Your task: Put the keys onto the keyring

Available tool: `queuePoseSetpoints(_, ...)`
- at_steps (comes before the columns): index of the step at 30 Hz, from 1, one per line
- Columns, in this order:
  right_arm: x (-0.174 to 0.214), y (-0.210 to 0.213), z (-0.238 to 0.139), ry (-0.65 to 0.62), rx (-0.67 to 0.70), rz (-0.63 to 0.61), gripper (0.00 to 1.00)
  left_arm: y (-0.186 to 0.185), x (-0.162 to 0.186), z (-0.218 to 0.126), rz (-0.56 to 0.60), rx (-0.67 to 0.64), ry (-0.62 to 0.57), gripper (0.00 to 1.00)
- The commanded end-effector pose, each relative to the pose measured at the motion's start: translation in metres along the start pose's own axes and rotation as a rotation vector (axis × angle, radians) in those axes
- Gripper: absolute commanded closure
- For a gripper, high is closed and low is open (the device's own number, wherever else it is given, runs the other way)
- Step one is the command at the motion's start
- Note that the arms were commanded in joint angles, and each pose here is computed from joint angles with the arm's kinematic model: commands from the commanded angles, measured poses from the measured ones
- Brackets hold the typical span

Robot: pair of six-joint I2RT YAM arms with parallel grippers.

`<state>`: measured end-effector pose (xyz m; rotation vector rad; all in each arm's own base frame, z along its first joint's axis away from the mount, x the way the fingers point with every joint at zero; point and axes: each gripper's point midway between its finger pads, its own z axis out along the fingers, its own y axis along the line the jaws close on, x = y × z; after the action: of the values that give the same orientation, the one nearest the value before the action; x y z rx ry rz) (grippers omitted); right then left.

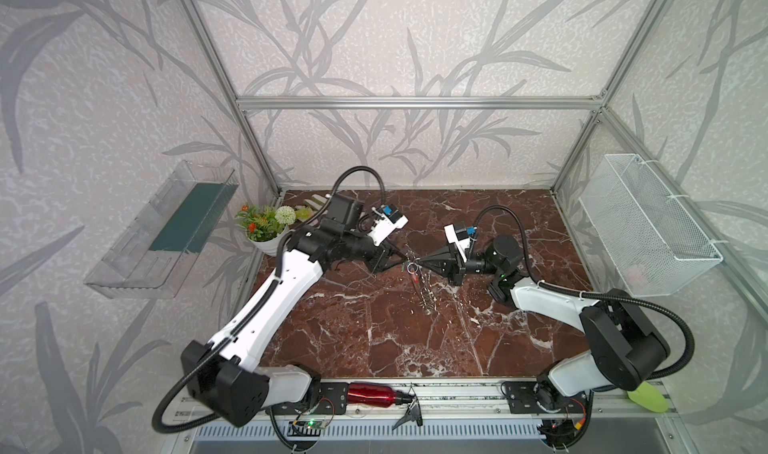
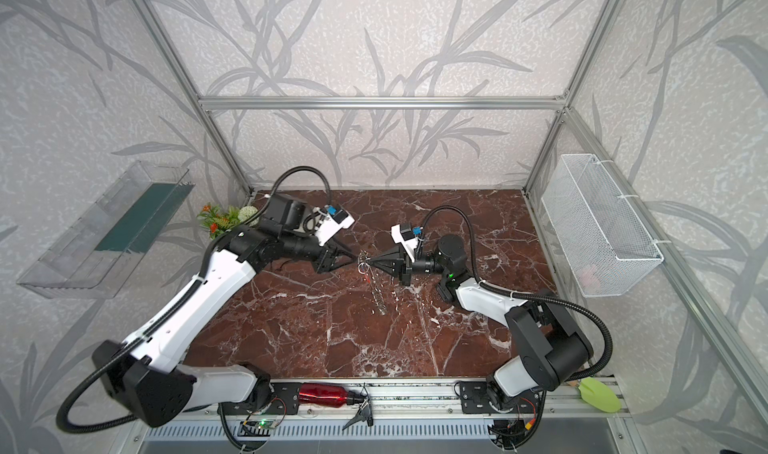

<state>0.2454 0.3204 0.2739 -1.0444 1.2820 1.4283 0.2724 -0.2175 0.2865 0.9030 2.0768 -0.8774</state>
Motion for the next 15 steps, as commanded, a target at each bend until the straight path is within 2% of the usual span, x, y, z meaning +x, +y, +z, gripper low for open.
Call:
queuePoseSetpoints(1,-0.017,0.006,0.002,-0.042,-0.019,-0.057,1.00,-0.003,-0.040,-0.027,-0.060,0.014,-0.259,0.45)
queuePoseSetpoints(5,-0.020,0.008,0.001,-0.046,-0.014,-0.063,1.00,-0.020,-0.026,-0.022,-0.150,0.148,-0.275,0.38)
queuePoseSetpoints(6,-0.020,0.008,0.001,-0.046,-0.014,-0.062,1.00,-0.027,-0.021,-0.022,-0.148,0.191,-0.276,0.36)
queuePoseSetpoints(10,-0.020,0.008,0.002,-0.047,-0.021,-0.056,1.00,-0.032,-0.006,-0.021,-0.079,0.191,-0.319,0.25)
queuePoseSetpoints(15,-0.022,0.007,0.003,-0.060,-0.029,-0.048,1.00,-0.039,0.006,-0.004,-0.088,0.267,-0.260,0.32)
